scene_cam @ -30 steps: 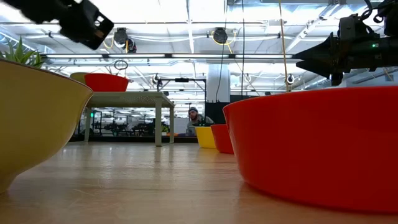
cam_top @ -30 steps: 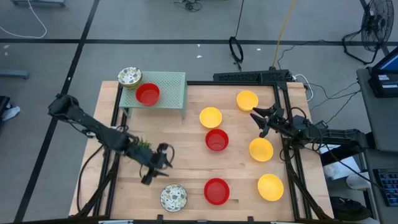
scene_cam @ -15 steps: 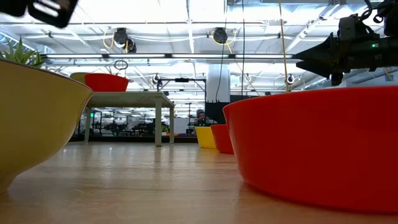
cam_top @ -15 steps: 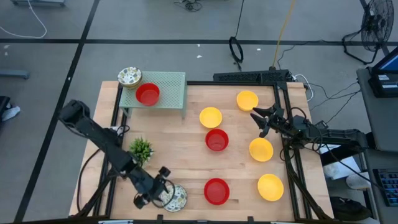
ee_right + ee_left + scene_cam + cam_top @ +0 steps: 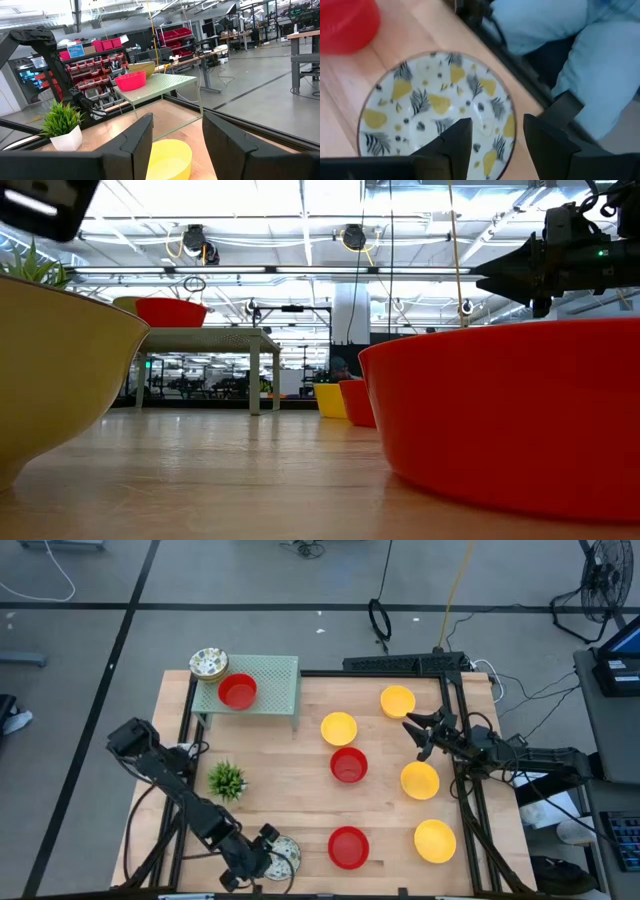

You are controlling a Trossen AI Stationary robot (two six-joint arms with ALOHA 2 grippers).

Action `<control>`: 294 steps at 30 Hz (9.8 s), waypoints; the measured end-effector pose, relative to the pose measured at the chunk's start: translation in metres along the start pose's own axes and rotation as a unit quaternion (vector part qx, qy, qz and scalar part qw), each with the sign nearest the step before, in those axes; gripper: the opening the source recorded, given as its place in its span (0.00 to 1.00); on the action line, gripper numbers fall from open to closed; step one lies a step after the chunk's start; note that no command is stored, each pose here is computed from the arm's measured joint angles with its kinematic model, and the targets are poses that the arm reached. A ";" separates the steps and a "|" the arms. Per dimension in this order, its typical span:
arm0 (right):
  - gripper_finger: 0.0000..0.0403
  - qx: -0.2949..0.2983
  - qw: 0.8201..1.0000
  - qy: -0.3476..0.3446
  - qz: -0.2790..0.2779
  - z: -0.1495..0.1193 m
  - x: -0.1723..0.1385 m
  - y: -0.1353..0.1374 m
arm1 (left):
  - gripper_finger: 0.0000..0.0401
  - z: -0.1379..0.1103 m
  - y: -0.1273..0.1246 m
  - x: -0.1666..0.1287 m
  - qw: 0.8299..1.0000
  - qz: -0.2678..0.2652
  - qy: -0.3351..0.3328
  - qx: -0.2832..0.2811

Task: Pick & Place Mini bowls
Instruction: Stack the white patterned bowl on the white patterned bowls on the shelf, then stack the red bowl on the red bowl on the shelf

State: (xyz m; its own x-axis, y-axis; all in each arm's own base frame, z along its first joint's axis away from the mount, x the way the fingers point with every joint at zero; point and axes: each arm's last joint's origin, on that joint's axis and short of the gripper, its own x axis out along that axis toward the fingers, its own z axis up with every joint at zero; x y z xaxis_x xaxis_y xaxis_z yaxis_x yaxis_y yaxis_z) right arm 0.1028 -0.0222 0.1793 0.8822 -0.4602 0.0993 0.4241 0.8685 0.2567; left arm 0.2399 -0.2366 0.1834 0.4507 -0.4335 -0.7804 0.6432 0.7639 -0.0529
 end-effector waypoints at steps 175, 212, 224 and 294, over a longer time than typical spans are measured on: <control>0.40 0.000 1.000 0.000 0.000 0.000 0.000 0.000 | 0.45 -0.088 0.219 -0.314 0.805 0.385 -0.135 -0.431; 0.40 0.000 1.000 -0.001 0.000 0.000 0.000 0.000 | 0.45 -0.023 0.235 -0.027 0.969 0.222 -0.095 0.040; 0.40 0.000 1.000 0.000 0.000 0.000 0.000 0.000 | 0.45 -0.037 0.250 0.010 0.955 0.281 -0.064 0.074; 0.40 0.000 1.000 0.000 0.000 0.000 0.000 0.000 | 0.02 -0.121 0.194 -0.265 0.761 0.501 0.083 -0.404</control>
State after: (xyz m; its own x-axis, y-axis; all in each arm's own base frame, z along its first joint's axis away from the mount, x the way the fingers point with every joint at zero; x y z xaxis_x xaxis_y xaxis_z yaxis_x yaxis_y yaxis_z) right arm 0.1028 -0.0222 0.1795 0.8821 -0.4602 0.1002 0.4239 0.8685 0.2568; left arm 0.1702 0.0843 0.3047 0.3364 0.5746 -0.7461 -0.5919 0.7452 0.3070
